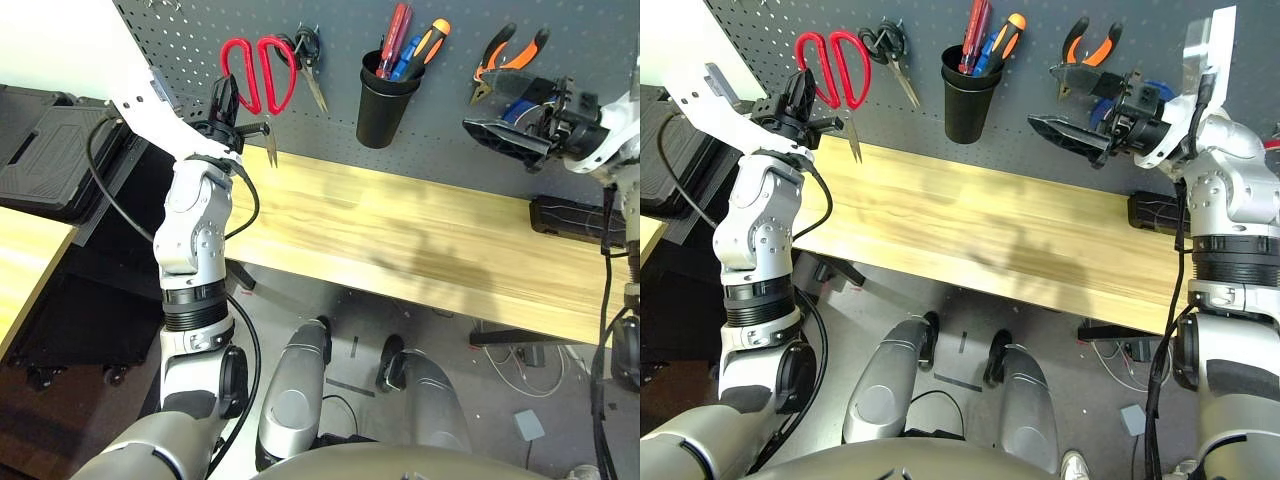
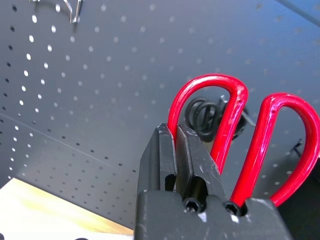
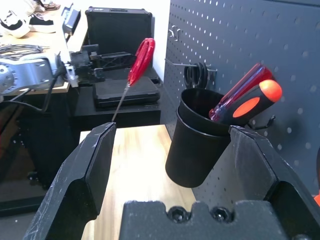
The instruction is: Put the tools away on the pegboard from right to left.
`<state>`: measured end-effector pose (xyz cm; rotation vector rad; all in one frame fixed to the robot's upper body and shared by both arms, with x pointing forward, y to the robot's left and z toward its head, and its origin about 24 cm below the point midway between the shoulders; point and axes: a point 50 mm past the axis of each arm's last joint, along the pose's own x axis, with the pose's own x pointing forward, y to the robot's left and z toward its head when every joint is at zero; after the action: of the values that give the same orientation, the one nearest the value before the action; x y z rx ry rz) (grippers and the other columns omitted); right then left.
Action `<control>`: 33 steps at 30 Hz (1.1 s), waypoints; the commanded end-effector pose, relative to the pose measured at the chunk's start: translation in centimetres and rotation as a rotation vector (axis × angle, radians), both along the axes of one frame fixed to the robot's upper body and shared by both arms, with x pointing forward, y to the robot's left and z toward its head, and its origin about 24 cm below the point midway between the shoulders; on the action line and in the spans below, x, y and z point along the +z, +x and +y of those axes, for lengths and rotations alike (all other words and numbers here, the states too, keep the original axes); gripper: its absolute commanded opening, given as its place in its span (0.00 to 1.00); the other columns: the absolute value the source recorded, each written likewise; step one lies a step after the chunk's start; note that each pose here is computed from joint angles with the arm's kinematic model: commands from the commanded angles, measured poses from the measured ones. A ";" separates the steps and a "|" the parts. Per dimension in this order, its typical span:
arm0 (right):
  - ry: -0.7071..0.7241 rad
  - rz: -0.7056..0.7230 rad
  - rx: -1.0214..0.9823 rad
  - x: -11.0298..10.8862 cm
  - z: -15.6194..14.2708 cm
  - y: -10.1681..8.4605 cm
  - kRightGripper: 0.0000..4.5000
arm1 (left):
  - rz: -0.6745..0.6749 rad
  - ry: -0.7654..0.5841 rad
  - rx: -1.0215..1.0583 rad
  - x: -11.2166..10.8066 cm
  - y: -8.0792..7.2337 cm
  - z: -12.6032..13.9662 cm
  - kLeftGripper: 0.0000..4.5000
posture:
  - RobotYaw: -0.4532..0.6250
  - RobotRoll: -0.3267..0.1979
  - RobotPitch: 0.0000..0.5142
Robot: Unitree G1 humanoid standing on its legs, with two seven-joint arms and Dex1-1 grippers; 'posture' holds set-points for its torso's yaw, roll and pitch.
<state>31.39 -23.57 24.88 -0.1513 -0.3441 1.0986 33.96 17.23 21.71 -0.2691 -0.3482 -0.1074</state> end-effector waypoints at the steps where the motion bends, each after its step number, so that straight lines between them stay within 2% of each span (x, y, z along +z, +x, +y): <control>1: -0.003 -0.005 -0.011 0.1 -0.2 -0.2 1.00 | -0.009 0.003 -0.006 0.1 0.6 0.0 0.01 | 0.61 0.62 0.36; 15: 0.002 0.001 -0.005 -0.6 1.0 -0.3 1.00 | 0.057 -0.001 0.010 0.1 5.3 -0.4 0.01 | 0.58 0.62 0.35; 24: 0.003 -0.002 -0.024 -1.3 1.6 -0.4 1.00 | 0.141 0.089 -0.074 -1.1 7.3 -1.8 0.01 | 0.56 0.62 0.34; 27: 0.006 0.002 -0.036 -1.9 1.7 -0.4 1.00 | 0.176 0.160 -0.095 -2.1 7.3 -1.8 0.20 | 0.55 0.62 0.34; 30: 0.017 0.009 -0.061 -2.6 1.8 -0.5 1.00 | 0.188 0.204 -0.123 -3.3 6.8 -1.4 0.46 | 0.55 0.62 0.34; 33: 0.028 0.035 -0.096 -4.2 1.8 -0.7 1.00 | 0.217 0.270 -0.157 -5.7 5.3 -0.5 0.71 | 0.55 0.62 0.34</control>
<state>30.99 -21.77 21.49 -0.1085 -0.3283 1.0199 40.01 16.32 17.22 -0.0869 -0.1282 -0.2496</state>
